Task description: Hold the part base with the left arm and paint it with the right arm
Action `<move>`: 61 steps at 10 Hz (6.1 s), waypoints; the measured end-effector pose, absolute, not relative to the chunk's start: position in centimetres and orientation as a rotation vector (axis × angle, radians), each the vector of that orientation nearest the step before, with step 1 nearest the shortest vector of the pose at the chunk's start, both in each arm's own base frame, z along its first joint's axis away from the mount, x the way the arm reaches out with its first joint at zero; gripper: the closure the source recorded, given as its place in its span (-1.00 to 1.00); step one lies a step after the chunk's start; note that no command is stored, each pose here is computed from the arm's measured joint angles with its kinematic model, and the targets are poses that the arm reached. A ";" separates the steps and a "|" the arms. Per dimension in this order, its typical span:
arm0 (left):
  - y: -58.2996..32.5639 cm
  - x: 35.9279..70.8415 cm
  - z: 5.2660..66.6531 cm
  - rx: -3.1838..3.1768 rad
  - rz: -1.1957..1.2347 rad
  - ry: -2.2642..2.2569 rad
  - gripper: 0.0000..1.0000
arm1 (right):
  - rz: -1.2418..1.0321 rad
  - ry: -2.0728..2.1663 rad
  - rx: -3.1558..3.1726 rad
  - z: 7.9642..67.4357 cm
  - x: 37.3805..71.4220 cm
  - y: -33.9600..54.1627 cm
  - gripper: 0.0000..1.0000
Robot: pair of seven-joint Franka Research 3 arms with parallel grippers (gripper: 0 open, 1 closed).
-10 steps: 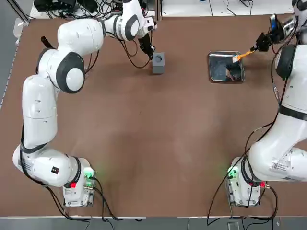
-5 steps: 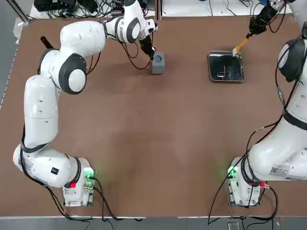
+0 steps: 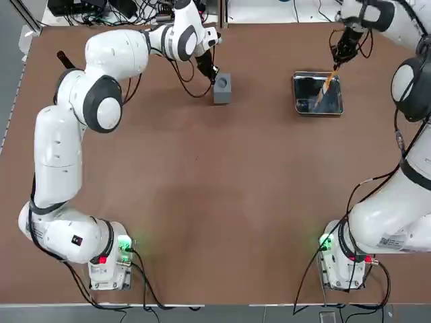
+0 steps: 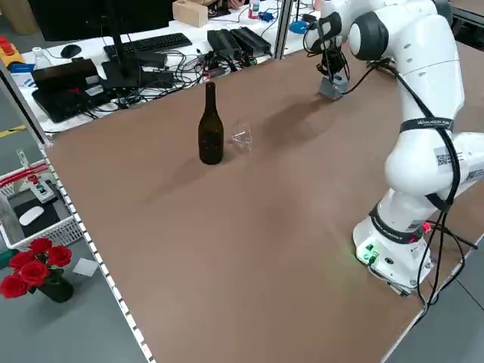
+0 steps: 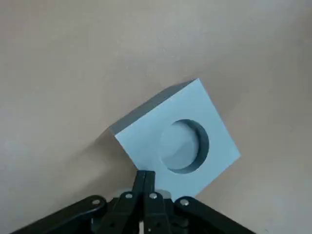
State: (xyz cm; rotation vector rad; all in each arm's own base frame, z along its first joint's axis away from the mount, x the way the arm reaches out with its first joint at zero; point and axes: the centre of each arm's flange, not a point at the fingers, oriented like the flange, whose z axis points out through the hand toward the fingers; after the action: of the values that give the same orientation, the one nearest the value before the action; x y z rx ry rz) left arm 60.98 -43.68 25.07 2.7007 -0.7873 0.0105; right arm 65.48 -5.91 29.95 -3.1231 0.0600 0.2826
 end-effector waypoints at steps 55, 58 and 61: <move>-43.9 60.9 25.1 2.704 0.016 -0.802 0.94 | -0.947 -1.254 -1.549 14.4 64.8 18.9 0.91; -43.9 60.9 25.1 2.704 0.016 -0.802 0.94 | -0.910 -1.245 -1.563 13.1 63.4 19.5 0.91; -43.9 60.9 25.1 2.704 0.016 -0.802 0.94 | -0.867 -1.233 -1.566 11.5 61.6 19.8 0.91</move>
State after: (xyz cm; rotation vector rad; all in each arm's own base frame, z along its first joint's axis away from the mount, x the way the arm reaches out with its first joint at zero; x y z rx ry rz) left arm 60.86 -43.88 25.11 2.7044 -0.8019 0.0156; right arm 61.65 19.79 11.51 -1.5659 -1.2326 -0.8669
